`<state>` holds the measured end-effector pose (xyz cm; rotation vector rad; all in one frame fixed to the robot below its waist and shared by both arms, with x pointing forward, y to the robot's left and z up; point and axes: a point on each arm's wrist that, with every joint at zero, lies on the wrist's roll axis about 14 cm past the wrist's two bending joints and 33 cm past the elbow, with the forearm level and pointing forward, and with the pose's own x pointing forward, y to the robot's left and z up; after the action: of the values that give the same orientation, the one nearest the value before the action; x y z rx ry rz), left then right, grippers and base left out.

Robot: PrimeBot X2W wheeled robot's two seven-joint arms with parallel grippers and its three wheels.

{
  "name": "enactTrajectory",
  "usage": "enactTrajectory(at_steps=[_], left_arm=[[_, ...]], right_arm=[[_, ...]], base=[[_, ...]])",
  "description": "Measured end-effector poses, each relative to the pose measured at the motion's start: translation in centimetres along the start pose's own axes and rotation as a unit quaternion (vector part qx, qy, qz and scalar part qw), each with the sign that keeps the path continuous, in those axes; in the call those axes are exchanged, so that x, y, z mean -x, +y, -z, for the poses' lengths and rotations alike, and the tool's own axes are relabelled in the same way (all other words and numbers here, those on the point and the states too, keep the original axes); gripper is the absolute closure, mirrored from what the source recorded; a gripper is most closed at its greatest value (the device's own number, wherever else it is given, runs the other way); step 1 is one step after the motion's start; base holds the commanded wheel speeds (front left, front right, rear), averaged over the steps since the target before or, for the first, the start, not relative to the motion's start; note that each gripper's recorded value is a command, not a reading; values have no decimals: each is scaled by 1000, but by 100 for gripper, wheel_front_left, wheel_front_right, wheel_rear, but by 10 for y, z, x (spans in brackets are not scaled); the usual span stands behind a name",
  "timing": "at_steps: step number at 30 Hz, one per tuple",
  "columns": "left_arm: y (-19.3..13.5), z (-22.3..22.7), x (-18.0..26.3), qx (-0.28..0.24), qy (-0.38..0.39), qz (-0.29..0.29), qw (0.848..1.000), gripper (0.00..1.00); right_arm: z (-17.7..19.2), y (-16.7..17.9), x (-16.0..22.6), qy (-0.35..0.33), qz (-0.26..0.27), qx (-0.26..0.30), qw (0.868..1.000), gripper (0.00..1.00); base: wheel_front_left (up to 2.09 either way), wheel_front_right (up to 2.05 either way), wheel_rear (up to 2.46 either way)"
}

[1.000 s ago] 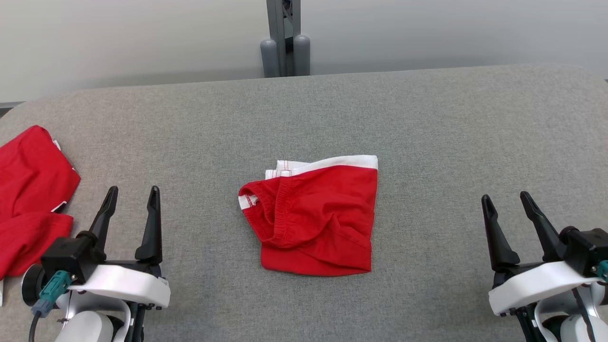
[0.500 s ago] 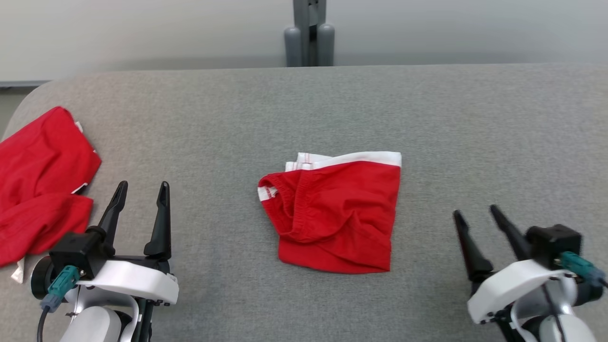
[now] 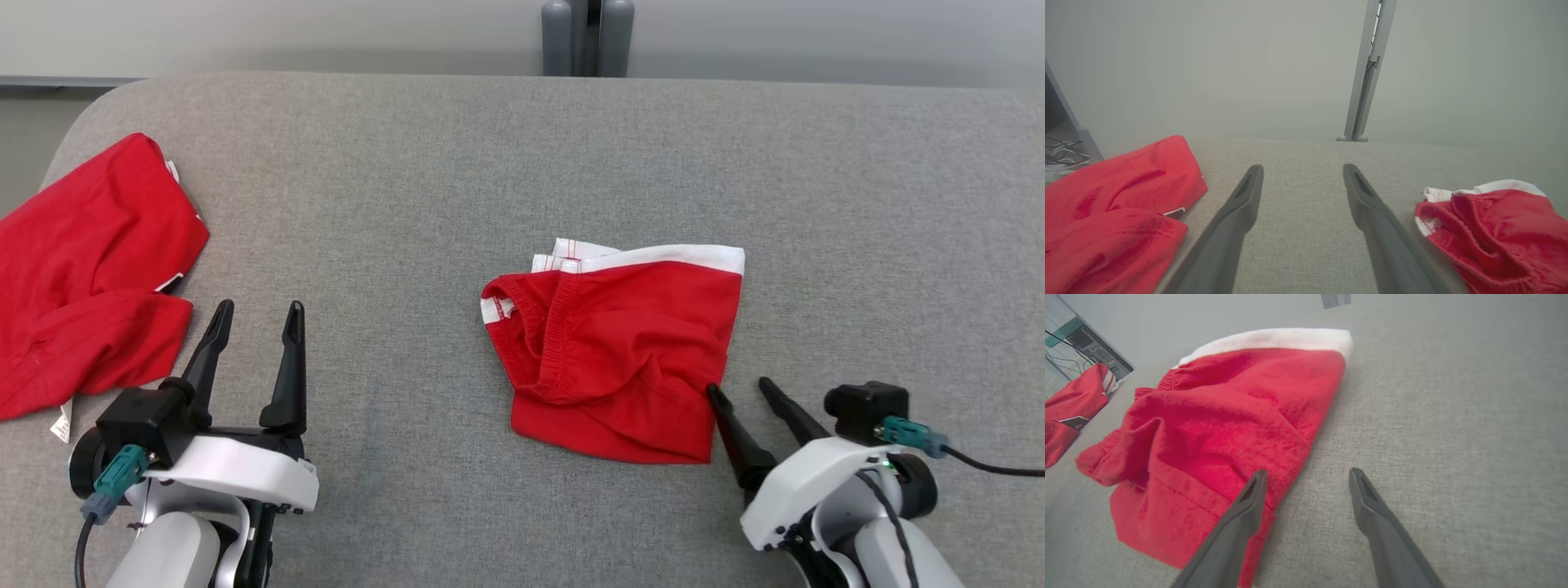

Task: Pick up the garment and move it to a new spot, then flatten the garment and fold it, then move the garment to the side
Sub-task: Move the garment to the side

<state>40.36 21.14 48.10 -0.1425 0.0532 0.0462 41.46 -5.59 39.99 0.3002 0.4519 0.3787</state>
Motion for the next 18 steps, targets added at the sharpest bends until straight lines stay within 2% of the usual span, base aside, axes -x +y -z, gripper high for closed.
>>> enactTrajectory(at_steps=[10,11,12,13,18], left_arm=[[-2,5,-10,-3,5,5,1000,0],[-3,6,-11,-3,6,6,1000,0],[-3,6,-12,-3,6,7,1000,0],[-4,7,-13,-3,7,9,1000,0],[-7,8,-17,-5,7,14,1000,0]], right_arm=[[24,27,-16,28,-47,-23,998,0],[25,30,-17,29,-51,-23,998,50],[26,32,-18,31,-54,-25,998,69],[27,33,-18,31,-56,-24,998,100],[27,33,-21,27,-57,-15,998,100]], base=[[0,0,0],[0,0,0],[0,0,0],[0,0,0],[0,0,0]])
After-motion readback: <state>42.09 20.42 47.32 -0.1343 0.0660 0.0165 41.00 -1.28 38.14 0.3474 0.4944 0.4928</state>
